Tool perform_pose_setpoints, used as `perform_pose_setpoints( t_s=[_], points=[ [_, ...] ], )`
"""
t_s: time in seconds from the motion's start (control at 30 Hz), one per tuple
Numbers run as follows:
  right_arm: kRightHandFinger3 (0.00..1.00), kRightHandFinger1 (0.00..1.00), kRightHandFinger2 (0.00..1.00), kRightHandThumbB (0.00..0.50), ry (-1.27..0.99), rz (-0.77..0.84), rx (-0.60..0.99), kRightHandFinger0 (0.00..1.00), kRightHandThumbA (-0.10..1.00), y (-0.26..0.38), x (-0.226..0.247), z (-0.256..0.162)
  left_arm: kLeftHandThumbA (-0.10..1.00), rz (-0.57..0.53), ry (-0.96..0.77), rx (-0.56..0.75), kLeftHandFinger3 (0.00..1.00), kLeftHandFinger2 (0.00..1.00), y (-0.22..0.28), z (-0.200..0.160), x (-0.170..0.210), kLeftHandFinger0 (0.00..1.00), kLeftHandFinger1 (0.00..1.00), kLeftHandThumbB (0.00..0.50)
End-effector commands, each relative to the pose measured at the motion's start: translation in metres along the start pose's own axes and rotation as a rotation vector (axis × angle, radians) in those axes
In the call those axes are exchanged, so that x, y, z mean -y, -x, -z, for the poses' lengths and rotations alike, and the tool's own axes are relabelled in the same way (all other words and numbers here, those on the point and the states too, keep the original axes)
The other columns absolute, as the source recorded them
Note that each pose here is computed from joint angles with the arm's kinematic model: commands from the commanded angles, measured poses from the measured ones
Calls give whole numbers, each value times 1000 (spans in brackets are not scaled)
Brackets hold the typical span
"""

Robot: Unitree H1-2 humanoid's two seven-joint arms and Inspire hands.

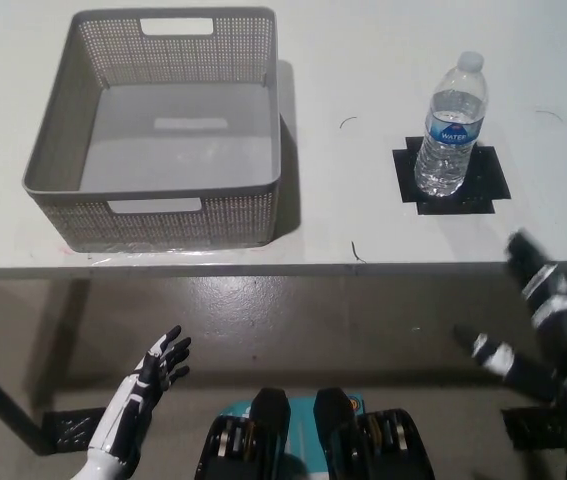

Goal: Use the right hand to pick up a water botttle and place it into a container on the left side

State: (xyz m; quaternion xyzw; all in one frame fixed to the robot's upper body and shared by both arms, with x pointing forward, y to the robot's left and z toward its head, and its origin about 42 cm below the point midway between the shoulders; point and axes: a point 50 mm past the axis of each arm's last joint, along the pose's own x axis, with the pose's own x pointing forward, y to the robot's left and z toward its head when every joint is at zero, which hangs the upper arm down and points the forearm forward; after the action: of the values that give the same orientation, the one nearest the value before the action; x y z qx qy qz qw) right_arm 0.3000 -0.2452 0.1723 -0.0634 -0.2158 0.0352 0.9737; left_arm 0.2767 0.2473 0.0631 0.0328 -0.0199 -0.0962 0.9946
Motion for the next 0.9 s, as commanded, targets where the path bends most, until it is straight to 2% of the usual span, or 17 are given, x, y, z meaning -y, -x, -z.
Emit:
perform_pose_setpoints(
  t_s=[0.0, 0.07, 0.23, 0.3, 0.37, 0.47, 0.57, 0.63, 0.67, 0.77, 0.87],
  points=[
    [1000, 1000, 1000, 378, 20, 79, 84, 1000, 1000, -40, 15, -16, 1000, 11, -8, 61, 1000, 1000, -3, -8, -1, 1000, 1000, 197],
    [1000, 1000, 1000, 389, 37, 93, 71, 1000, 1000, -54, 19, -16, 1000, 12, -3, 61, 1000, 1000, -2, -7, -1, 1000, 1000, 188],
    [1000, 1000, 1000, 358, 51, 89, 44, 1000, 1000, -84, 29, -14, 1000, 10, 0, 60, 1000, 1000, -3, -8, -1, 1000, 1000, 195],
    [1000, 1000, 1000, 407, 30, 103, 5, 1000, 1000, -99, 32, -11, 1000, 10, -5, 62, 1000, 1000, -3, -9, -1, 1000, 1000, 179],
    [1000, 1000, 1000, 436, 38, 111, -24, 1000, 1000, -111, 35, -7, 1000, 9, 1, 63, 1000, 1000, -3, -9, -1, 1000, 1000, 181],
    [1000, 1000, 1000, 431, 56, 113, -55, 1000, 1000, -130, 38, -2, 1000, 9, 2, 64, 1000, 1000, -4, -9, -1, 1000, 1000, 187],
    [1000, 1000, 1000, 447, 94, 113, -101, 1000, 1000, -148, 40, 4, 1000, 15, 12, 60, 1000, 1000, -3, -8, 0, 1000, 1000, 175],
    [1000, 1000, 1000, 468, 88, 113, -110, 1000, 1000, -155, 40, 7, 1000, 17, 13, 60, 1000, 1000, -2, -8, 1, 1000, 1000, 180],
    [1000, 1000, 1000, 455, 85, 109, -110, 1000, 1000, -162, 39, 9, 1000, 16, 16, 61, 1000, 1000, -2, -7, 1, 1000, 1000, 202],
    [1000, 1000, 1000, 455, 82, 99, -101, 1000, 1000, -180, 36, 13, 1000, 13, 4, 70, 1000, 1000, -4, -9, 0, 1000, 1000, 221],
    [1000, 1000, 1000, 460, 78, 90, -127, 1000, 1000, -194, 32, 21, 1000, 16, 1, 75, 1000, 1000, -5, -10, -1, 1000, 1000, 218]
  ],
)
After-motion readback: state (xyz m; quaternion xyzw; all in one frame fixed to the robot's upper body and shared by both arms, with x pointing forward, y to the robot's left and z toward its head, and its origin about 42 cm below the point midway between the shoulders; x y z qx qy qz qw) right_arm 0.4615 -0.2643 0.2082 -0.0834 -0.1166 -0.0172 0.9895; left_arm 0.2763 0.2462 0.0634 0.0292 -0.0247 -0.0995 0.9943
